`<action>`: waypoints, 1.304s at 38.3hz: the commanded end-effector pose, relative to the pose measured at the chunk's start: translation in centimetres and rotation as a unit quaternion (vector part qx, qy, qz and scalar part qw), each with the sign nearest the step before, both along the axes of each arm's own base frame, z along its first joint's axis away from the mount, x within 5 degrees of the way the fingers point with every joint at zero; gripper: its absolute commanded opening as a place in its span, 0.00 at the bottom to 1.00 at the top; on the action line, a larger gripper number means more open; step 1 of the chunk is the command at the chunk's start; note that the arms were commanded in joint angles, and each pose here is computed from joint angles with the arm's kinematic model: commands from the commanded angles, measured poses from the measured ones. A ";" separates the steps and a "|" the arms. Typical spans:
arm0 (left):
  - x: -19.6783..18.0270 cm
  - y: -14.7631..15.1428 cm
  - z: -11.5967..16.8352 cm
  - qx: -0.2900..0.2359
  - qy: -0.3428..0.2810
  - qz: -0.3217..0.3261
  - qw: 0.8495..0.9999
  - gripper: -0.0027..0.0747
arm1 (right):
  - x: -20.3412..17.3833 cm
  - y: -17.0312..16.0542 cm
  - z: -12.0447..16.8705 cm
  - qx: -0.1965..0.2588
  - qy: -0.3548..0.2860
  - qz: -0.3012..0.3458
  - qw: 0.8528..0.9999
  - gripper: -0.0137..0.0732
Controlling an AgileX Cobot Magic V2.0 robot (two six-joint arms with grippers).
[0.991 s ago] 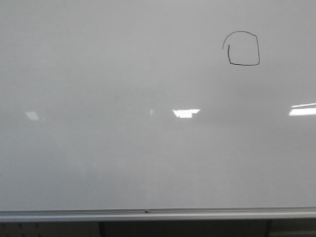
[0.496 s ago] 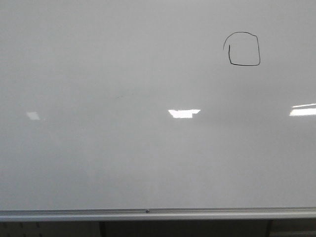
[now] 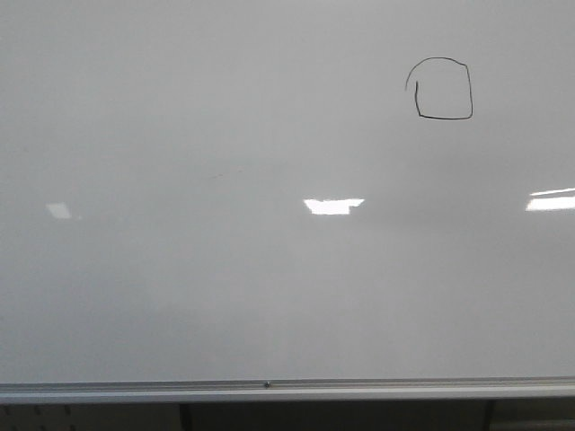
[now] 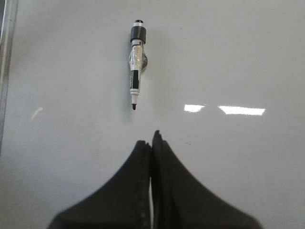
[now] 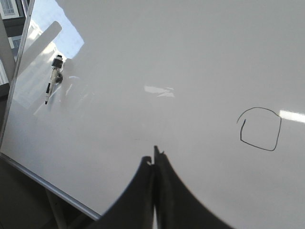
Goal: Write number 0 on whiteboard
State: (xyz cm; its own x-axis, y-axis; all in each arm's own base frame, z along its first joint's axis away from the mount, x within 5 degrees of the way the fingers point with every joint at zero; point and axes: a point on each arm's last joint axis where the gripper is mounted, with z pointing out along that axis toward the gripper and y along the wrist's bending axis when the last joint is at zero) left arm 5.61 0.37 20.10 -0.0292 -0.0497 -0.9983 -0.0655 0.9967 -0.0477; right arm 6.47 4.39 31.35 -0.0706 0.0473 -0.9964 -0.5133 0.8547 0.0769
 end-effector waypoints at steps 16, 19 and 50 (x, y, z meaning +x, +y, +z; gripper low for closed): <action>-0.1 0.0 0.2 -0.006 -0.046 0.000 0.999 0.01 | 0.1 -0.3 1.1 0.019 -0.018 -0.017 1.000 0.08; -0.1 0.0 0.2 -0.006 -0.046 0.000 0.999 0.01 | 0.1 -0.3 1.1 0.019 -0.018 -0.017 1.000 0.08; -0.1 0.0 0.2 -0.006 -0.046 0.000 0.999 0.01 | 0.8 -1.2 -0.9 -0.073 -0.041 -0.072 0.994 0.08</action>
State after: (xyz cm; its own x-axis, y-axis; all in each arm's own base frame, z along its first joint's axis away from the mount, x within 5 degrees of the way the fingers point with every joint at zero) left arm 5.61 0.38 20.14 -0.0246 -0.0499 -0.9984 -0.0676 0.9965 -0.0482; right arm 7.06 3.82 30.03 -0.0467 -0.0614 -0.9970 -0.4502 0.8923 -0.0338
